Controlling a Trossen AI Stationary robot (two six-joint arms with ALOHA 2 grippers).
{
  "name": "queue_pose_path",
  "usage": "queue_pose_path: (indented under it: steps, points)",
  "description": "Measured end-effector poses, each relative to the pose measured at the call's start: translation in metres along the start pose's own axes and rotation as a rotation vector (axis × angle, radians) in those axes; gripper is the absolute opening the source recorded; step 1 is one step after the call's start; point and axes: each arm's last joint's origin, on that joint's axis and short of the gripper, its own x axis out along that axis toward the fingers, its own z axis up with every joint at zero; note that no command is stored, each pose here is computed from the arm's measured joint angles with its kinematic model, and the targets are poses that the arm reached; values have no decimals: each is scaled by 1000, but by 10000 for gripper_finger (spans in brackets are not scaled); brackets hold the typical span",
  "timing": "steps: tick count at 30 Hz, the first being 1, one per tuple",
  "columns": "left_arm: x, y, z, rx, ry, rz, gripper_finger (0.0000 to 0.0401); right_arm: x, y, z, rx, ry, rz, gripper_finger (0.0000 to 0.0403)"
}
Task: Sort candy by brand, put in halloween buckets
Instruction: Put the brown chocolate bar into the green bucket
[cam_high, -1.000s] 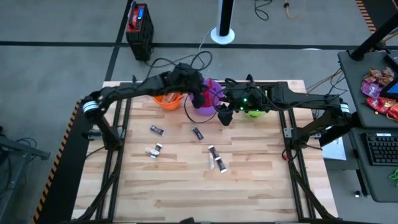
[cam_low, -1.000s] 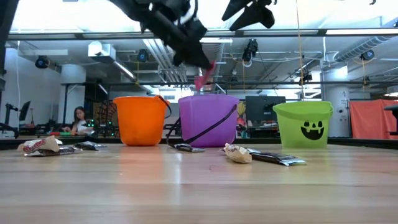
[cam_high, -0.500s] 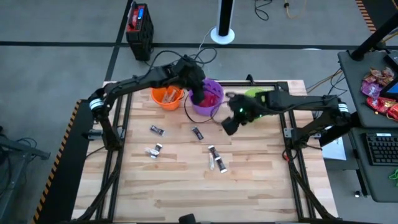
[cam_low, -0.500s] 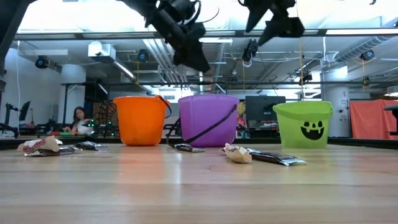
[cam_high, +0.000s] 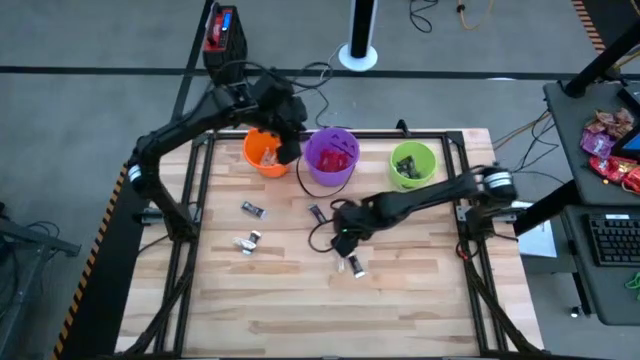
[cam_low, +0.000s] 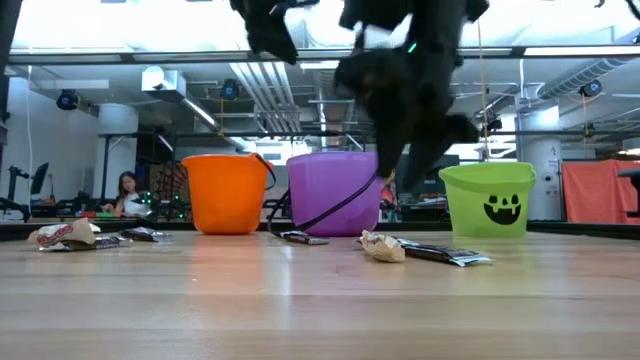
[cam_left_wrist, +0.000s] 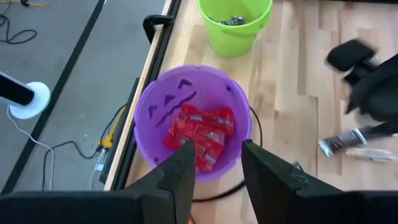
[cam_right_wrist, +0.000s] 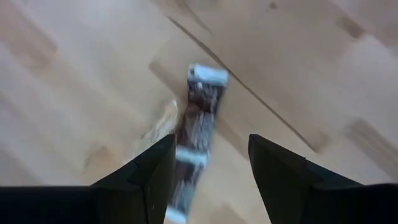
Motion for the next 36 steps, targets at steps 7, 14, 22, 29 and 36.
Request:
queue_pose_path:
  steps: [7, 14, 22, 29, 36]
  points:
    - [-46, -11, -14, 2, -80, -55, 106, 46, 12, 9, 3, 26, -42, 196]
    - [-81, -25, -51, -73, -102, -58, 98, 67, 11, 7, 10, 52, -78, 196]
    - [-93, -40, -100, -211, -114, -66, 95, 86, 7, 10, -3, 62, -98, 167]
    - [-88, -48, -135, -330, -108, -73, 95, 75, 7, 13, -32, 22, -95, 68]
    - [-77, -53, -154, -439, -64, -82, 95, 33, 6, 22, -55, -55, -40, 28]
